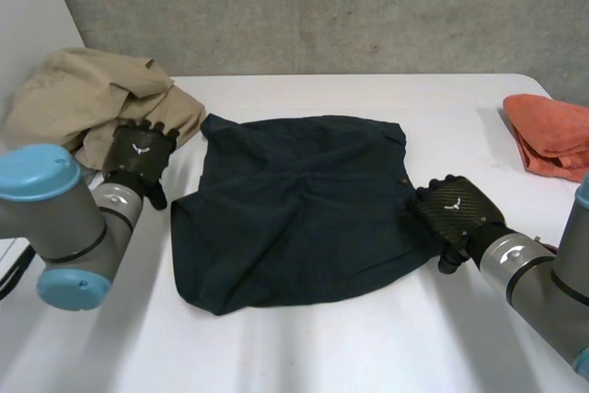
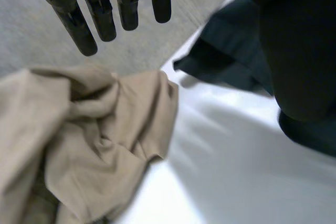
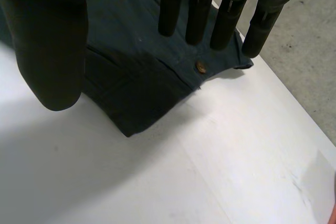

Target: Fold the laundry.

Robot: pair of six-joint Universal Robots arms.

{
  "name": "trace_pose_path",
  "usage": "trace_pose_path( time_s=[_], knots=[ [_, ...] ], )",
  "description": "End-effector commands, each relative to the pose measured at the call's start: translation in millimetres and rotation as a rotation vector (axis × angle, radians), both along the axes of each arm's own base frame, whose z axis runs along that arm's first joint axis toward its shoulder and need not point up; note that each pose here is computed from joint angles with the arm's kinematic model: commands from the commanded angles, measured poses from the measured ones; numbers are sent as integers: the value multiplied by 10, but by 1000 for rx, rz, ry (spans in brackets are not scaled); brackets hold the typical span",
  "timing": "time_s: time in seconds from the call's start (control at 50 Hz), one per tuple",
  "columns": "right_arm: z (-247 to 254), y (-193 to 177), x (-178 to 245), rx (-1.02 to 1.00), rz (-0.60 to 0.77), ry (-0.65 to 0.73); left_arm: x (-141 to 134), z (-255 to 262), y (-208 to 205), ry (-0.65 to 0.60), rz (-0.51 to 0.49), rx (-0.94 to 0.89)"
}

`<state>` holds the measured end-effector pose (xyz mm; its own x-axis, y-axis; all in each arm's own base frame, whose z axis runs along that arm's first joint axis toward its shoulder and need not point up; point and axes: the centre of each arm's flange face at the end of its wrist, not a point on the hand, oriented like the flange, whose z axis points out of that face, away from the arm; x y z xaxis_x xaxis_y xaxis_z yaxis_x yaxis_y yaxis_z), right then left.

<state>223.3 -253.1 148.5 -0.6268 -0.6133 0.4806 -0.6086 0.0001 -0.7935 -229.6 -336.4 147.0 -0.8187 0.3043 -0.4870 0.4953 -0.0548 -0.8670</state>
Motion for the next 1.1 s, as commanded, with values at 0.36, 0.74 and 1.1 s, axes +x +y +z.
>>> trace_pose_path(
  time_s=[0.36,0.74,1.1],
  knots=[
    [-155,0,-11,6,27,-31,-456,193,2336,37,-454,166],
    [-207,78,-20,38,25,-24,-175,-244,1573,-56,-197,190],
    [-143,65,-33,22,3,-33,-112,-423,1326,-149,-171,121]
  ],
)
